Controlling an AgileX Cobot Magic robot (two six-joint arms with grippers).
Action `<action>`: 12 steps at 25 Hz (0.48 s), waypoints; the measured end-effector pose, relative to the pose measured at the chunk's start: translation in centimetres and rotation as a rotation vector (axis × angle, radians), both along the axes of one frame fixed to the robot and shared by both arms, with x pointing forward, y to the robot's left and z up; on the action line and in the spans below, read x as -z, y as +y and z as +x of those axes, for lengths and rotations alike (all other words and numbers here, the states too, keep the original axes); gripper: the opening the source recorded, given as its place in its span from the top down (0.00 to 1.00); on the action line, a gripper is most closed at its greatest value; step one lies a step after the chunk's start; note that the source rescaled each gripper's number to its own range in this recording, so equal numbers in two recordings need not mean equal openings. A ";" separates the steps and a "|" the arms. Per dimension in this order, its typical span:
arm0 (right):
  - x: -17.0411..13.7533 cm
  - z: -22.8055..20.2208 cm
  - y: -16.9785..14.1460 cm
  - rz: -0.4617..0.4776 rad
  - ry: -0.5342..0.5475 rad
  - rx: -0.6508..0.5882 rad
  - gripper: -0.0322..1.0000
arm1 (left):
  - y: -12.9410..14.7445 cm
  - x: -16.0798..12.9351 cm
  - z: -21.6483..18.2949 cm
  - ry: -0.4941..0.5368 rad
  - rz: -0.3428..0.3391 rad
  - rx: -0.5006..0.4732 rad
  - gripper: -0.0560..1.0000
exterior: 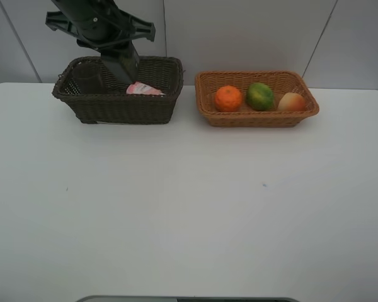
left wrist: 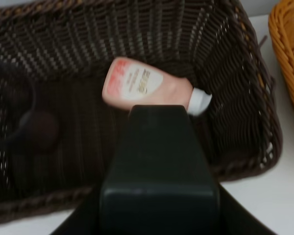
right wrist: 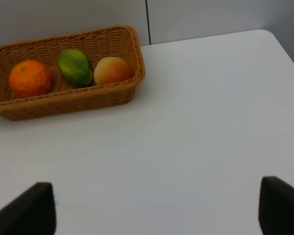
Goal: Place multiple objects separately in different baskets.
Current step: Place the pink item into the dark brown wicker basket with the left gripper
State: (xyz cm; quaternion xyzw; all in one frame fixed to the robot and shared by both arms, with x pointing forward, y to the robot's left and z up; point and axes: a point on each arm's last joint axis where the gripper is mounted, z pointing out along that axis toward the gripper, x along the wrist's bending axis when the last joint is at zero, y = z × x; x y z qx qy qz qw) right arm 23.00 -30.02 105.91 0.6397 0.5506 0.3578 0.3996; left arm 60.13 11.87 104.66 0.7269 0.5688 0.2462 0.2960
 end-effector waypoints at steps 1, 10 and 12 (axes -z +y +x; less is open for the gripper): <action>0.0 0.0 0.0 0.000 0.000 0.000 0.20 | -0.3 0.5 0.5 -0.018 0.000 0.018 0.54; 0.0 0.0 0.0 0.000 0.000 0.000 0.20 | -1.8 4.2 3.6 -0.169 -0.032 0.173 0.54; 0.0 0.0 0.0 0.000 0.000 0.000 0.20 | -1.8 4.9 4.0 -0.177 -0.038 0.188 0.54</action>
